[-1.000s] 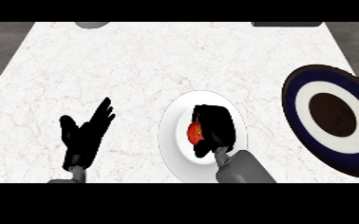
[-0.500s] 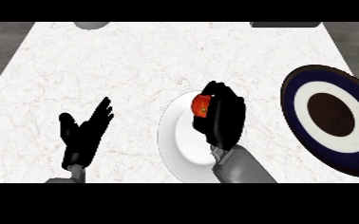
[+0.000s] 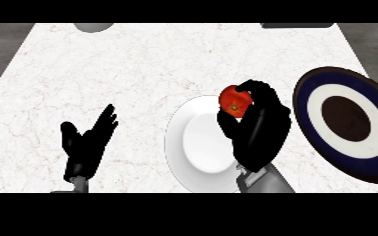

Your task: Pick the tomato from the plate and place it in the plate

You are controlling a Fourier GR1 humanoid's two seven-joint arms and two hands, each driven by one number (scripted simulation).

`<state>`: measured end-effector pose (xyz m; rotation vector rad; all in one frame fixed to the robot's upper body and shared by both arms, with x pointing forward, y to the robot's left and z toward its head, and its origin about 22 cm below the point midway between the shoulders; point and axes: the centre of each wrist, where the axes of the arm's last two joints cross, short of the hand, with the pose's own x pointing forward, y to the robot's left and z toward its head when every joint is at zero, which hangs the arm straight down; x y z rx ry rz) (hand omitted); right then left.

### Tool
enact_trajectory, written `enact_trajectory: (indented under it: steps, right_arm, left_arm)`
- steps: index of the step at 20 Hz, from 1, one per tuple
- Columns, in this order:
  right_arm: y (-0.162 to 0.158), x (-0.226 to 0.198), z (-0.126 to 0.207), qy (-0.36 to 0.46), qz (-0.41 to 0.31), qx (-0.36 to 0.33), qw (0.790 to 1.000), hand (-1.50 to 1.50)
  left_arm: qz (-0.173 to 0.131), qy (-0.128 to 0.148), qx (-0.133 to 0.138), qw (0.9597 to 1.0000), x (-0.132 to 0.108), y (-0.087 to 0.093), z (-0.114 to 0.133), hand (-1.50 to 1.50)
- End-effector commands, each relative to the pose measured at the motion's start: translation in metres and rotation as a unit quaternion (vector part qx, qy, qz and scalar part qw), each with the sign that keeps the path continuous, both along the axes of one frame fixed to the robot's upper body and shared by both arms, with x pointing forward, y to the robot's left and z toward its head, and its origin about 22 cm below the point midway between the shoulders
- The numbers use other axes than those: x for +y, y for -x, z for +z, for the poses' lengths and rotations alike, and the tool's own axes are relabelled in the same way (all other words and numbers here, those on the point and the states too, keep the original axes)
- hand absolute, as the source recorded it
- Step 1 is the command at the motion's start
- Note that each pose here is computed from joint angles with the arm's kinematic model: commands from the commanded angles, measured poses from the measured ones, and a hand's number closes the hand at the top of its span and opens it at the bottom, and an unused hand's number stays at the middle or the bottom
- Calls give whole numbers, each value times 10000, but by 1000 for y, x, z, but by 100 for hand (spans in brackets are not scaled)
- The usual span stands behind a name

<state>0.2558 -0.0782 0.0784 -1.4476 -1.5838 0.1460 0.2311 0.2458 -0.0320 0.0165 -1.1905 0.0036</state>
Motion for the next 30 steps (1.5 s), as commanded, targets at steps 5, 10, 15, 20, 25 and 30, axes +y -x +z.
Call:
enact_trajectory:
  steps: [5,10,15,20,25,30]
  right_arm:
    - [26,-46,6,-1718,-834,-1215,9740,150]
    - [22,-110,-19,-1265,-1534,-1343,9708,150]
    - [9,-174,-36,-1206,-2135,-1694,9546,150]
    - [5,-238,-32,-1150,-2318,-1741,9501,150]
    - [-5,-282,-37,-1166,-2392,-1728,9483,150]
    - [-9,-308,-41,-1737,-2809,-827,9403,150]
  left_arm:
    - [31,33,109,9999,6,10,-12,0]
    - [-116,0,79,9999,-10,-2,7,0]
    - [-56,-3,136,9999,-7,-14,3,0]
    - [-23,3,-33,10000,-2,-3,5,0]
    - [-1,-40,42,10000,-1,-9,-4,0]
    - [-121,-14,-73,9999,-8,-3,0,0]
